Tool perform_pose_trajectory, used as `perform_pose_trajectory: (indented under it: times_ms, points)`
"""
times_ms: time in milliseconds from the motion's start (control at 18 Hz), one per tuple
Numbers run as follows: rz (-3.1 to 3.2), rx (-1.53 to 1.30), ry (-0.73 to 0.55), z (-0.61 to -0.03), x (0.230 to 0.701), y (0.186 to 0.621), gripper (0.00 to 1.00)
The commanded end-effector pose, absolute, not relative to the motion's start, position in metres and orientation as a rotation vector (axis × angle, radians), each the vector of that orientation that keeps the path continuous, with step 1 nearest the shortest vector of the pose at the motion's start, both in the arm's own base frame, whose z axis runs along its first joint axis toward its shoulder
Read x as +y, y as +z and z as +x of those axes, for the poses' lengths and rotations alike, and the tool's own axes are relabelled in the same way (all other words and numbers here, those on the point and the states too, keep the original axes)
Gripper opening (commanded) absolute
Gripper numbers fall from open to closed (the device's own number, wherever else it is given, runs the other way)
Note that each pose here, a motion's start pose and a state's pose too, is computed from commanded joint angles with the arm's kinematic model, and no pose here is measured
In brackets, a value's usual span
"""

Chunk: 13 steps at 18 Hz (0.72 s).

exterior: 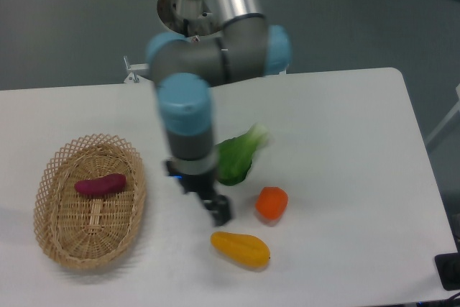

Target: Place the sweet potato in the basket

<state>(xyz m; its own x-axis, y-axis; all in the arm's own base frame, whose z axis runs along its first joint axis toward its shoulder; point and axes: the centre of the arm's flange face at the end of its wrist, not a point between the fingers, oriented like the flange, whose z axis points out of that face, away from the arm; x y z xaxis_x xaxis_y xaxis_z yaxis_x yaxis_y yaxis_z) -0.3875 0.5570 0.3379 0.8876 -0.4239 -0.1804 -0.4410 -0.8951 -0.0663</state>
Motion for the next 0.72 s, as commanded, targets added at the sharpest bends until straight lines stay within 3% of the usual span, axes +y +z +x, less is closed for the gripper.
perform_pose_trajectory:
  times_ms: [722]
  points:
    - [-3.0,0.638,0.199,-0.525,0.463,0.333,1.0]
